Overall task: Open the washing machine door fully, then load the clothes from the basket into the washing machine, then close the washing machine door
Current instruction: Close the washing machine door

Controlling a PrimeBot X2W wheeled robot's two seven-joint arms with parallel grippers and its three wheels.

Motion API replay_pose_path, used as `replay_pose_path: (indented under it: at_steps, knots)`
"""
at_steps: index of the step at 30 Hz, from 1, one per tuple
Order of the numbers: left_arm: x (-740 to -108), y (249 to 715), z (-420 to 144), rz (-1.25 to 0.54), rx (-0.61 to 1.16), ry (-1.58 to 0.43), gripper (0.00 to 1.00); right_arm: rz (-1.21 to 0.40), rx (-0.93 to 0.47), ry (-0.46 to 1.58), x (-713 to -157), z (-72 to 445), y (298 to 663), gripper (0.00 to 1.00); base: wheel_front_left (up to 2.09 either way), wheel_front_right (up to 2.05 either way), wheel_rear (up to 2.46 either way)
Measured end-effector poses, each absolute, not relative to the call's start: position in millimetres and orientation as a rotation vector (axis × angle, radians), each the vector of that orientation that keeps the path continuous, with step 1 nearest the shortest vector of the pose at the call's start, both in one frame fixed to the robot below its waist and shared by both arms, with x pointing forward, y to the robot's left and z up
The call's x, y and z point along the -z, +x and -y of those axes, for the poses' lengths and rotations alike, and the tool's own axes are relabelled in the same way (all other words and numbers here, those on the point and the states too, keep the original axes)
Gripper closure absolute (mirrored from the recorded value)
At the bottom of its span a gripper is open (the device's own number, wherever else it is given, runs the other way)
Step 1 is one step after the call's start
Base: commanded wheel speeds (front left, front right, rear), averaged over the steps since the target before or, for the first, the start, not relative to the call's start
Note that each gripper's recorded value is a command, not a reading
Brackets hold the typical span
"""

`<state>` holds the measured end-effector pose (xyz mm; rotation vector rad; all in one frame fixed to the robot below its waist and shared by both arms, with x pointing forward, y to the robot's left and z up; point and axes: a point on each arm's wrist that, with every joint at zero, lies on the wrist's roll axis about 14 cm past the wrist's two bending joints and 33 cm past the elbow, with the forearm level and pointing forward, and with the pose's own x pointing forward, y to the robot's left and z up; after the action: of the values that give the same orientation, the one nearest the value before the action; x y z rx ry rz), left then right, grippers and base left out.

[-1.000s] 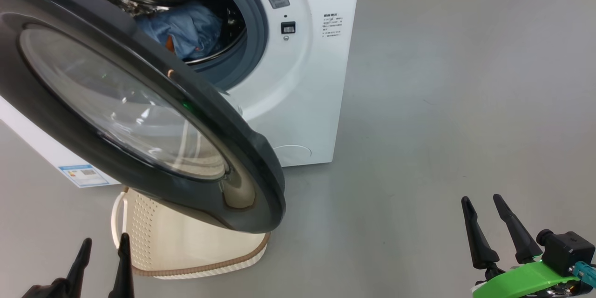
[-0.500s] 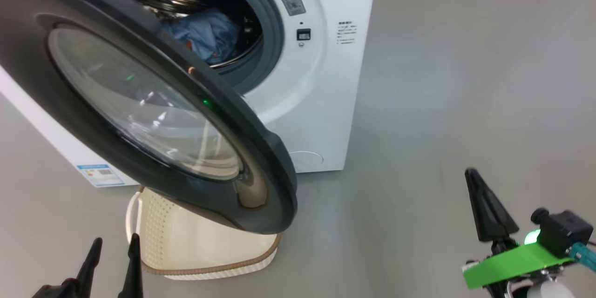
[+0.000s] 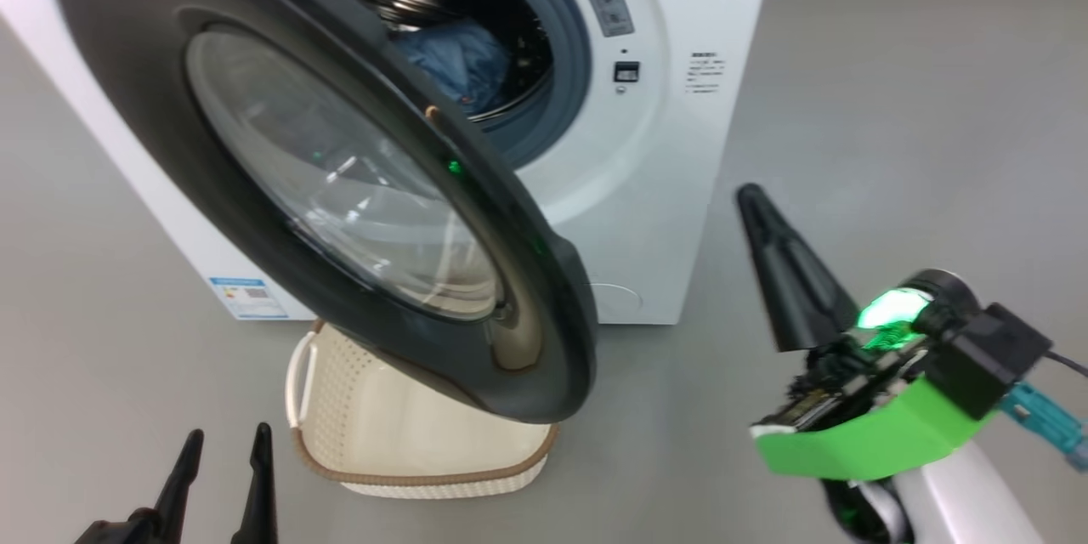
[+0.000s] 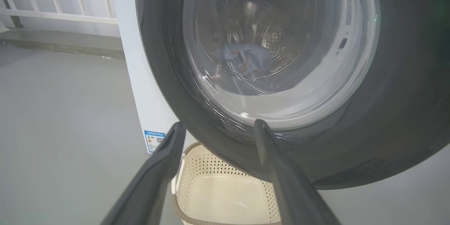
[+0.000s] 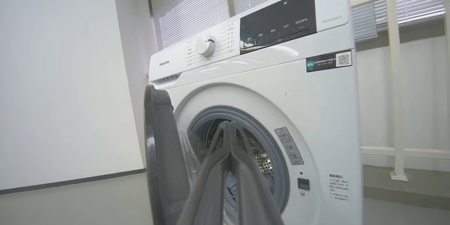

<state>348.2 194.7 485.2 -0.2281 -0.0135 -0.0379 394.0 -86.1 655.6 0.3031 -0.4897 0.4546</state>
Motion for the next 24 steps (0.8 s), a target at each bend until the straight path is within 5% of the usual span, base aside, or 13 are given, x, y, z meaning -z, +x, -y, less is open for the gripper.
replay_pose_path:
  at_steps: [12,24]
  knots:
    - [-491,330,-214,0.039,-0.038,-0.233,0.00,0.394,-0.816,0.354,-641,-26,361,1.00,0.00,0.00,0.00]
    - [-482,322,-227,0.012,-0.096,-0.237,0.00,0.075,-0.904,0.308,-542,-65,360,1.00,0.00,0.00,0.00]
